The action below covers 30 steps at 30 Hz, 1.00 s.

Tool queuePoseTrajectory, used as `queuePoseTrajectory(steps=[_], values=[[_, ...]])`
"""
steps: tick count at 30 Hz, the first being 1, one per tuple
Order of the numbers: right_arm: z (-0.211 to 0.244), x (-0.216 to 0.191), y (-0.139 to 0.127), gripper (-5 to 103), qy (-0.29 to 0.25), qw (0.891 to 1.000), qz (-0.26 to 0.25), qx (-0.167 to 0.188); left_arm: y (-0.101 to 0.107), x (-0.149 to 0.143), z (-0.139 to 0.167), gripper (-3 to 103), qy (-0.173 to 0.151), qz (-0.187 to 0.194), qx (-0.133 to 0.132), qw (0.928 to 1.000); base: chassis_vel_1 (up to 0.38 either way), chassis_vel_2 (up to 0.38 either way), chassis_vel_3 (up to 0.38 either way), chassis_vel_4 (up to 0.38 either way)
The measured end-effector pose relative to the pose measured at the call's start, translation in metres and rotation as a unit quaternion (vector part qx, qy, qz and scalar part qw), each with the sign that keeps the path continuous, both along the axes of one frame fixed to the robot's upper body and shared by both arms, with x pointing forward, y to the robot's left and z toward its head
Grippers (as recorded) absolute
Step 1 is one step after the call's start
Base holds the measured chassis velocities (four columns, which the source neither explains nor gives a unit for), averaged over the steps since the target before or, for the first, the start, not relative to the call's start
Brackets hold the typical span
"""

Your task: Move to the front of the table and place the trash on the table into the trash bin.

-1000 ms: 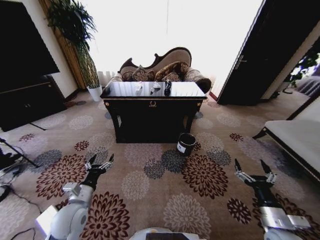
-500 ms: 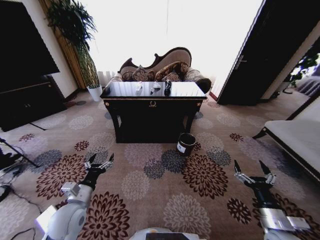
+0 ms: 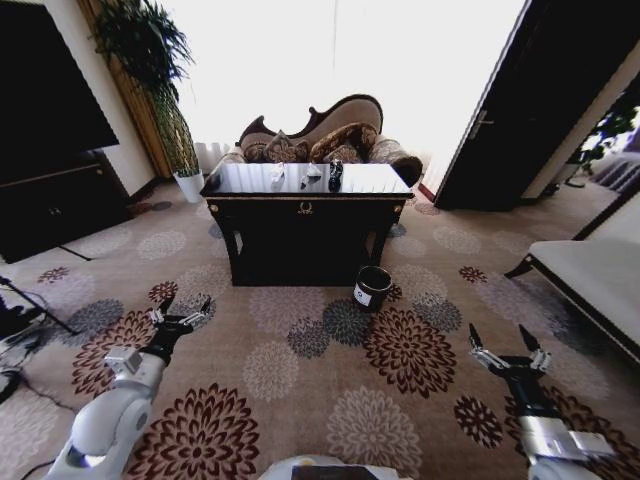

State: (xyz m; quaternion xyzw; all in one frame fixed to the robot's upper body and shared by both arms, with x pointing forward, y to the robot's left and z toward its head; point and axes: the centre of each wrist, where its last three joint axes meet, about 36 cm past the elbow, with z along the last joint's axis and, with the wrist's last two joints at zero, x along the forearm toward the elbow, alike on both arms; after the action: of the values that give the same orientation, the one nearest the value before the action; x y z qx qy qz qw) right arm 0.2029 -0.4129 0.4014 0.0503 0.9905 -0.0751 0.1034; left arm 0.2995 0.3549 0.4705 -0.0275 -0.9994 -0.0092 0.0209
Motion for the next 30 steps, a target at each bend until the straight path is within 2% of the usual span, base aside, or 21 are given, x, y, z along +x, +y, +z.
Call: queuePoseTrajectory(steps=[20,30], values=[[0.015,0.000,0.005,100,-0.018,1.000,0.020,-0.006,-0.005,-0.005,0.008,100,-0.012,-0.001,-0.010,0.9999,-0.010,0.010,0.011,-0.008],[0.018,-0.002,0.008,100,-0.023,1.000,0.020,-0.004,-0.010,-0.009,0.009,100,-0.012,-0.004,-0.011,0.9999,-0.170,0.174,0.183,-0.153]])
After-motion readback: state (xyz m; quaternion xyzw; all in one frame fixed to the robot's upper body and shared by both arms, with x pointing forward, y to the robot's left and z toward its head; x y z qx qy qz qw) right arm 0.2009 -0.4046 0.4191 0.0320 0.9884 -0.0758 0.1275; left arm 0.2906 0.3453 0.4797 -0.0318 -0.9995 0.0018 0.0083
